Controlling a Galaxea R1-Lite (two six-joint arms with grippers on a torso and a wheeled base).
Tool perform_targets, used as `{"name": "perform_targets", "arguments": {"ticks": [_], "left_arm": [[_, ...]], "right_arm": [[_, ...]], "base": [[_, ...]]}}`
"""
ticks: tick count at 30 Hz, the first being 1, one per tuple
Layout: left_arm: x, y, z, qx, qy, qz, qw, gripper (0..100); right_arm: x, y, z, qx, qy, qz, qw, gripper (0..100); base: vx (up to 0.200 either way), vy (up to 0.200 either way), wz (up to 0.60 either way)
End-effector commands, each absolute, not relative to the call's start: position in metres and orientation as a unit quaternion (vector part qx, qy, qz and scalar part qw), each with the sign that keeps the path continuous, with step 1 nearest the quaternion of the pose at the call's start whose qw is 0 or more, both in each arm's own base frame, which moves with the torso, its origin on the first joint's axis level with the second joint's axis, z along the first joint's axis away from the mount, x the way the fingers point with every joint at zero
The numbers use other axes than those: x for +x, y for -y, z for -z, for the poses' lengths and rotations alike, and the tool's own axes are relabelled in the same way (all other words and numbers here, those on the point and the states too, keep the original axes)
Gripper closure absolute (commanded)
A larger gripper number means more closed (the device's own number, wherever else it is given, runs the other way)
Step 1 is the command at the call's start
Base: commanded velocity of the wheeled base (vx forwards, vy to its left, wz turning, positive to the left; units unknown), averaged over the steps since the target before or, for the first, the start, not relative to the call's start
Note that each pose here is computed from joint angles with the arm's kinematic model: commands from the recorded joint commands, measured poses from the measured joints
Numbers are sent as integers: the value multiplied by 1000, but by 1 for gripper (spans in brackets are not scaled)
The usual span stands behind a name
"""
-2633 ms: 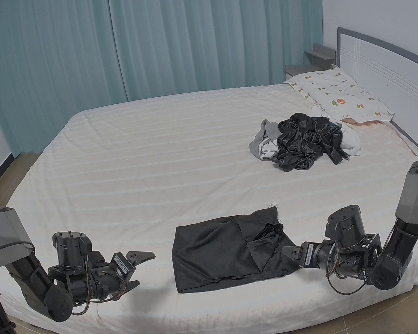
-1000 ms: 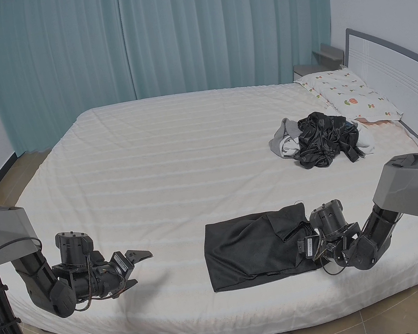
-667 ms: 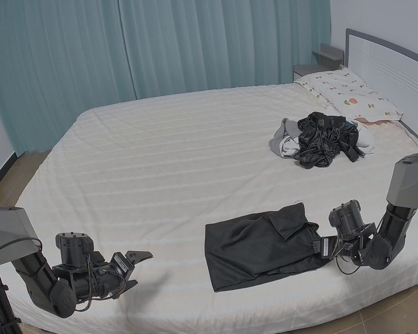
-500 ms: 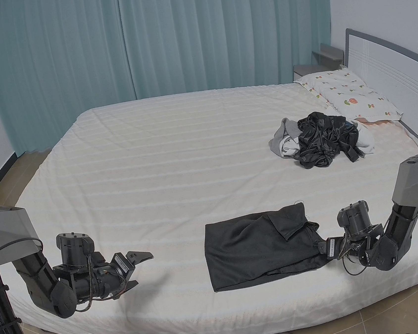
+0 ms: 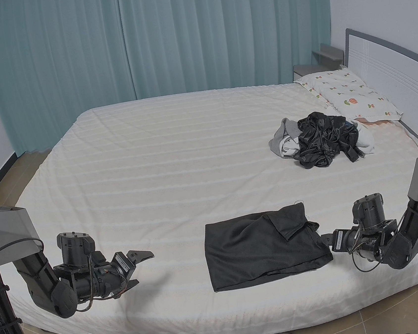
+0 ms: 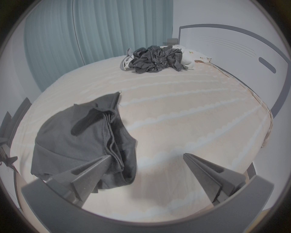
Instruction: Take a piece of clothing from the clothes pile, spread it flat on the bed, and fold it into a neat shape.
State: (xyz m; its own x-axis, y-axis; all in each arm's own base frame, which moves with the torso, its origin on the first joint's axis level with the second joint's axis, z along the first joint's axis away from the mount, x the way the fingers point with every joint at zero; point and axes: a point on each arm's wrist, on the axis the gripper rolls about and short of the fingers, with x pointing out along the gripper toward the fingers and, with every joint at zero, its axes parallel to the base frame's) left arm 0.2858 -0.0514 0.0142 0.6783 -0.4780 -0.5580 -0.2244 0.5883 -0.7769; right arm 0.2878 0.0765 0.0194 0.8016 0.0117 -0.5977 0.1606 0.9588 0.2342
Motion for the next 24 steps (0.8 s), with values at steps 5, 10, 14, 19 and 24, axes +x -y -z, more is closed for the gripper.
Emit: {"name": "perform_targets", "arguments": {"ticks": [5,10,14,19,24], "left_arm": [[287,51,-14,-447,-393,79,800,0],[287,51,-12,-446,-396,77,799,0],[286,51,-11,-445,-396,77,799,0],[288,52,-8,-443,-396,70,802,0],[288,52,-5,-441,-397,64,802,0]], "right_arm": [[296,-116,-34,228,-300,-32,926,0],[297,-136,-14,277,-345,-53,895,0],[294,-143,-4,312,-377,-66,870,0],[297,-145,2,334,-389,-66,856,0],[305,-147,0,353,-385,-73,850,0]], "base": [[120,0,0],[0,0,0],[0,0,0],[0,0,0],[0,0,0]]}}
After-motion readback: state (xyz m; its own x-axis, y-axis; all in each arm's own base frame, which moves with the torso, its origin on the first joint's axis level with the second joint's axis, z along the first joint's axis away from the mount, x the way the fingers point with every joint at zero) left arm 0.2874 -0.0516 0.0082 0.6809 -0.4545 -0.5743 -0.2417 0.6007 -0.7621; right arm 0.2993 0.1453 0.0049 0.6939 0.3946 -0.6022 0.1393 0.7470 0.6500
